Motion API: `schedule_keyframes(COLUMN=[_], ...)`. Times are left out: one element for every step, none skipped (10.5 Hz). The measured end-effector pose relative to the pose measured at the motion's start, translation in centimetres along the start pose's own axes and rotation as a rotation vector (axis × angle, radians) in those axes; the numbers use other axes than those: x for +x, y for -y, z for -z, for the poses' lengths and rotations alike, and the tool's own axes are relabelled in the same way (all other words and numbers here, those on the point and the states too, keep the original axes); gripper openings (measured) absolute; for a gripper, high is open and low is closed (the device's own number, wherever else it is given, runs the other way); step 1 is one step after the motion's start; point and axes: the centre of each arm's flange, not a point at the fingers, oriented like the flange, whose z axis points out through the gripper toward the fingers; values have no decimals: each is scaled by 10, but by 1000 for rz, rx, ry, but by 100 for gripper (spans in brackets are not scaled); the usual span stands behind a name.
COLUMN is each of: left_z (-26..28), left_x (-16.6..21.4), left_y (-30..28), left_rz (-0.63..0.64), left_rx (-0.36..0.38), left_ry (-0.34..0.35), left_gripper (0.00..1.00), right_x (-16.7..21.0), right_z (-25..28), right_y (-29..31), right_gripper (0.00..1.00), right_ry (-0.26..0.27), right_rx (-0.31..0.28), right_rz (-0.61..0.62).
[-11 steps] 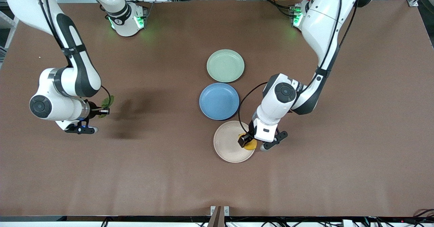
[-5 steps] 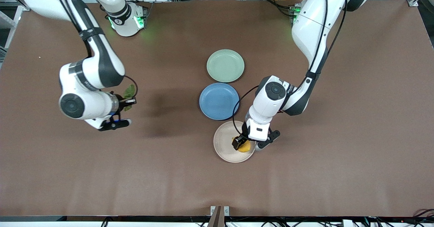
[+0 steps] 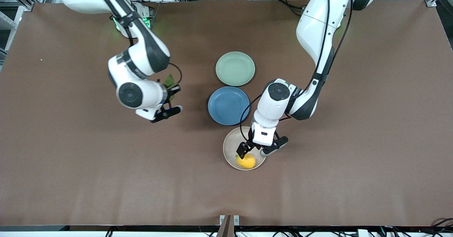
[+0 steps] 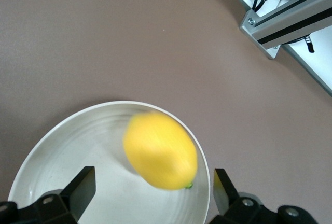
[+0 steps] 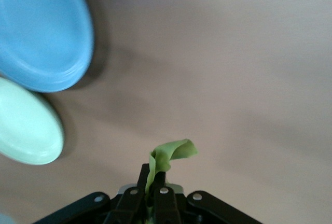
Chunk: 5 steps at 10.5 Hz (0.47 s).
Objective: Place lemon and lettuce in plates
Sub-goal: 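Carry the lemon to the cream plate while the right gripper carries lettuce to green plate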
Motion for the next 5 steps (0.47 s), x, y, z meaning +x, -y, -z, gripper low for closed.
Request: schedule_keyframes(left_z=[0,0,-1,-2,-1], left_x=[3,8,15,23,33], left_y=[1,3,8,13,17], left_rz=[1,-6,-18,-28,-33], left_rx=[2,16,46,82,113], left_ry=[-6,-15,-23,-28,-29], left_gripper=[100,100,100,100,100], right_x=[-1,-1,0,2,3], right_z=[-12,-25,-38,-54,-72], right_y=[28,54,79,105,130], right_gripper=[5,5,5,5,5], right_ry=[21,31,24,8,-11], right_rx=[20,31,32,25,20], right_rz=[27,40,31,10,-8])
